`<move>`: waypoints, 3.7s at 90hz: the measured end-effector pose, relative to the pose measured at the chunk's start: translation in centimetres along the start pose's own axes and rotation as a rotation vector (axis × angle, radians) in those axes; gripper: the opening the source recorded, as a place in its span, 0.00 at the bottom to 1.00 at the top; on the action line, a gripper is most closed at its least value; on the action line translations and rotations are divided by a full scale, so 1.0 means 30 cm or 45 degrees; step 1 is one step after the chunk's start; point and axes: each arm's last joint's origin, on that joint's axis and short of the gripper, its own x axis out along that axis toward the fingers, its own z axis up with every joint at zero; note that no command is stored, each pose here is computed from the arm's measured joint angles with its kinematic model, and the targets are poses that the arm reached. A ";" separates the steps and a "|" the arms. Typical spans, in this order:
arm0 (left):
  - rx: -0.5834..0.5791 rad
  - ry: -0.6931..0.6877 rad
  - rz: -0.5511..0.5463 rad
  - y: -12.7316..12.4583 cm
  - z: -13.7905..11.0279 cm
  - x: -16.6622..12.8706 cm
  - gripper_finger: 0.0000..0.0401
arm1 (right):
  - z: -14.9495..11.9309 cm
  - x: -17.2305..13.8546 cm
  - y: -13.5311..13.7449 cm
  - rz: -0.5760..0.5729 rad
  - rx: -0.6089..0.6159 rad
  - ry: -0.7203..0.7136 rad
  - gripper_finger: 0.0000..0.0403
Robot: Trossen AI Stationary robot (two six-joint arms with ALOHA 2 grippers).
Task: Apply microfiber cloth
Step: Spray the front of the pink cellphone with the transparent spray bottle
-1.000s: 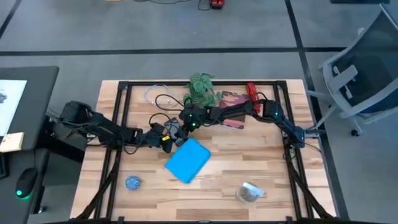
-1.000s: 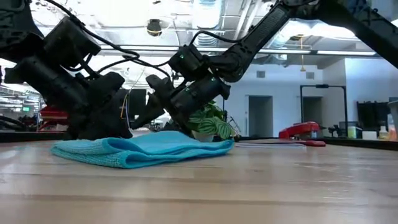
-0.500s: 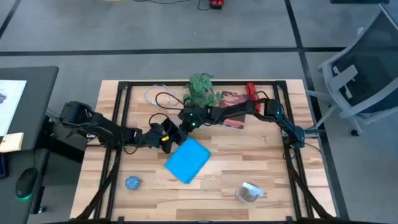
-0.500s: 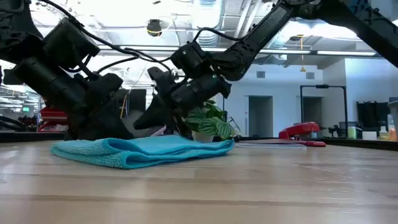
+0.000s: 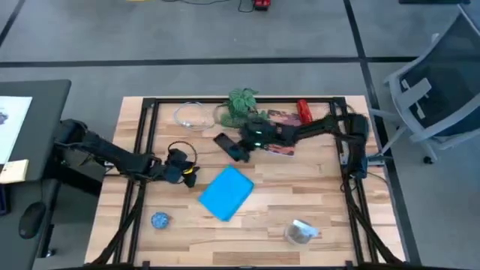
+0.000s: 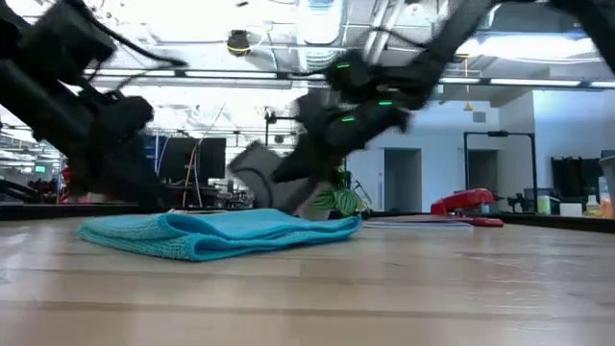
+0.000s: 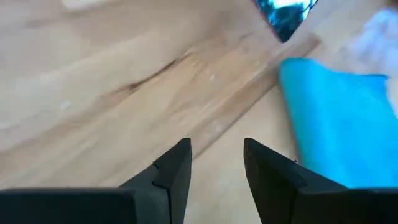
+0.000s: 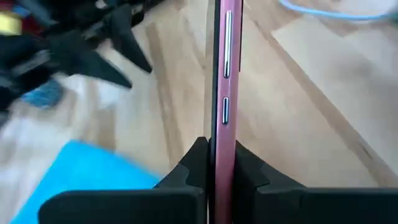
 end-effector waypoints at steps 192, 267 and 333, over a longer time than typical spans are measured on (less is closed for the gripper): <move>0.369 -0.836 -0.187 -0.586 0.006 0.055 0.02 | -0.190 0.006 0.218 0.762 -0.358 -0.413 0.16; 0.301 -0.613 0.022 -0.513 -0.036 -0.062 0.01 | -0.315 0.155 0.237 0.147 -0.475 0.252 0.43; 0.272 -0.502 -0.014 -0.484 0.058 0.057 0.02 | -0.348 -0.197 0.342 -0.180 -0.195 0.281 0.21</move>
